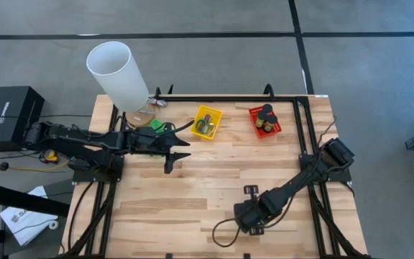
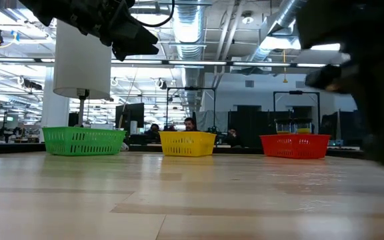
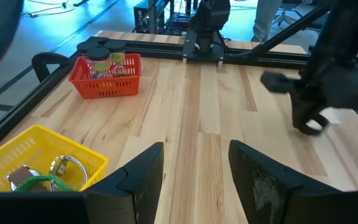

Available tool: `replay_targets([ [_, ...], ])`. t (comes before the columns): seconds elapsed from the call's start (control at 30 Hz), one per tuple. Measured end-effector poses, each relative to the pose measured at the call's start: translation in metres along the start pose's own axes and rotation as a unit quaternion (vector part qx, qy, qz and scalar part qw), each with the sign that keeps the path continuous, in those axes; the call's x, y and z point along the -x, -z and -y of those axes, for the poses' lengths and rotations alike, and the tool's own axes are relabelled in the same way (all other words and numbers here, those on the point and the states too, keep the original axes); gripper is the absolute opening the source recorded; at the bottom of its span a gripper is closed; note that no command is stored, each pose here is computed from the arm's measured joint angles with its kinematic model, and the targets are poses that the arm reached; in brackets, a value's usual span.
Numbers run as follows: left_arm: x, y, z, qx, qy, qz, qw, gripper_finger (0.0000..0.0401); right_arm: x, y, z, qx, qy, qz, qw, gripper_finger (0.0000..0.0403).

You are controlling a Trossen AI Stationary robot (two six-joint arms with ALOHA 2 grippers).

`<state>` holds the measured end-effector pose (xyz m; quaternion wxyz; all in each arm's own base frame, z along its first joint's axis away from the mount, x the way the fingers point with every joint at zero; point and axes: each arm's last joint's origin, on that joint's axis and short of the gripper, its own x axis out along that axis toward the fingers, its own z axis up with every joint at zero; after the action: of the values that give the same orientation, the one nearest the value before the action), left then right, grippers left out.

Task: Pick & Place Office items
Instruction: Put the black watch into the yellow bin

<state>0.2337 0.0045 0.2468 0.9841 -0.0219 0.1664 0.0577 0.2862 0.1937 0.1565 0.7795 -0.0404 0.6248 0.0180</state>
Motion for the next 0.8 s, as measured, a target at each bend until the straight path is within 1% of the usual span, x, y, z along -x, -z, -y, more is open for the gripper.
replay_targets([
  [0.13, 0.000, 0.000, 0.000, 0.000, 0.000, 0.000, 1.000, 0.0177, 0.019, -0.005, 0.005, 0.006, 0.064, -0.012, 0.998, 0.0006],
  [0.33, 0.000, 0.000, 0.000, 0.000, 0.000, 0.000, 1.000, 0.0177, 0.040, -0.018, 0.008, 0.007, 0.143, 0.028, 0.989, 0.0012],
  [0.47, 0.000, 0.000, 0.000, 0.000, 0.000, 0.000, 1.000, 0.0177, 0.048, -0.020, 0.023, -0.002, 0.227, 0.026, 0.974, 0.0013],
  [0.63, 0.000, 0.000, 0.000, 0.000, 0.000, 0.000, 1.000, 0.0177, 0.052, -0.014, 0.046, -0.029, 0.305, -0.012, 0.952, 0.0007],
  [0.8, 0.000, 0.000, 0.000, 0.000, 0.000, 0.000, 1.000, 0.0177, 0.058, -0.009, 0.064, -0.049, 0.382, -0.031, 0.922, 0.0011],
])
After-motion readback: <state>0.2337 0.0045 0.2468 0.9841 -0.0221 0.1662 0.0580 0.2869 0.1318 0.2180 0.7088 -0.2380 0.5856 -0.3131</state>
